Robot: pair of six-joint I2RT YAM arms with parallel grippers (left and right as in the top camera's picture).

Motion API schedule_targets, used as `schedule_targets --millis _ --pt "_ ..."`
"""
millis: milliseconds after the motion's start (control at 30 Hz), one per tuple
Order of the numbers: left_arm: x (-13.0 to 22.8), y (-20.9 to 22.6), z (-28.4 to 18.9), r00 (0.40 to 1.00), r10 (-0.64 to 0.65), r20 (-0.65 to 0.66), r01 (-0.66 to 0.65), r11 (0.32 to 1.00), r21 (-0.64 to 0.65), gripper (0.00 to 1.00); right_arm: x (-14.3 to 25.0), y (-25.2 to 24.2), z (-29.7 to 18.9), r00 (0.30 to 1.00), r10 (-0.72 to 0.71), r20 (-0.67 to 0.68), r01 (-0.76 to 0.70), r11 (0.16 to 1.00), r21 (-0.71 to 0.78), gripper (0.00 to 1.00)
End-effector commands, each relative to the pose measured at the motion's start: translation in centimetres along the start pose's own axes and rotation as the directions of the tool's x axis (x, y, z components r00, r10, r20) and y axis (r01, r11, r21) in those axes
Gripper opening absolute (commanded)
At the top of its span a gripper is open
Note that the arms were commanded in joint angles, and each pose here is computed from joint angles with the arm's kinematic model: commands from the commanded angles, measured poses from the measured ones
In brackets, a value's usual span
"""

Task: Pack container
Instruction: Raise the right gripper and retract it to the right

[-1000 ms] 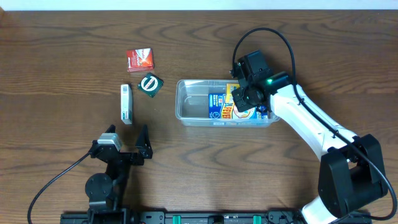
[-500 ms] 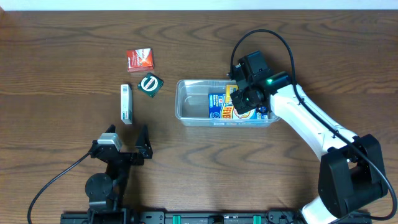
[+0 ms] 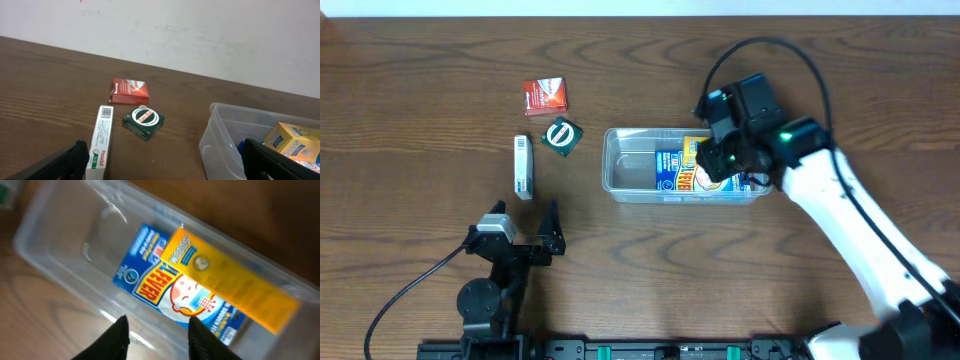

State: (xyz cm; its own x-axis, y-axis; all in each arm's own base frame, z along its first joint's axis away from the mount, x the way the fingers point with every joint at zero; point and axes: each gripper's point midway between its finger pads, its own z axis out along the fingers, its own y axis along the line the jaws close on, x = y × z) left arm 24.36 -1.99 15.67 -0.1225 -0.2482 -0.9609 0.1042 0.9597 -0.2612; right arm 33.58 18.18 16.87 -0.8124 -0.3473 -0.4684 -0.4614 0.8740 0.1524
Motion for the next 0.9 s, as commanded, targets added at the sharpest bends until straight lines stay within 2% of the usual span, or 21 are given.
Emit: schedule_targets --millis 0,100,333,400,567,700,867 --pt "1.6 0.4 0.1 0.999 0.001 -0.048 -0.001 1.000 -0.010 0.98 -2.0 -0.8 -4.1 0.994 0.028 0.104 -0.029 0.999 0.013 0.40" --pt "1.6 0.4 0.1 0.999 0.001 -0.048 -0.001 1.000 -0.010 0.98 -1.9 -2.4 -5.9 0.989 0.069 0.131 -0.074 0.997 0.036 0.45" --pt "1.6 0.4 0.1 0.999 0.001 -0.048 -0.001 1.000 -0.010 0.98 -0.3 -7.5 -7.7 0.956 0.260 0.136 -0.274 0.957 0.095 0.68" --pt "1.6 0.4 0.1 0.999 0.001 -0.048 -0.001 1.000 -0.010 0.98 0.3 -9.4 -8.2 0.934 0.328 0.144 -0.345 0.932 0.116 0.70" --pt "1.5 0.4 0.1 0.999 0.002 -0.044 -0.002 1.000 -0.009 0.98 1.8 -14.2 -9.7 0.850 0.491 0.191 -0.521 0.839 0.158 0.84" --pt "1.5 0.4 0.1 0.999 0.001 -0.045 -0.002 1.000 -0.010 0.98 3.1 -17.6 -10.9 0.790 0.567 0.233 -0.609 0.770 0.189 0.99" --pt "1.5 0.4 0.1 0.999 0.001 -0.045 -0.001 1.000 -0.009 0.98 5.2 -21.0 -11.8 0.725 0.639 0.256 -0.688 0.692 0.220 0.99"
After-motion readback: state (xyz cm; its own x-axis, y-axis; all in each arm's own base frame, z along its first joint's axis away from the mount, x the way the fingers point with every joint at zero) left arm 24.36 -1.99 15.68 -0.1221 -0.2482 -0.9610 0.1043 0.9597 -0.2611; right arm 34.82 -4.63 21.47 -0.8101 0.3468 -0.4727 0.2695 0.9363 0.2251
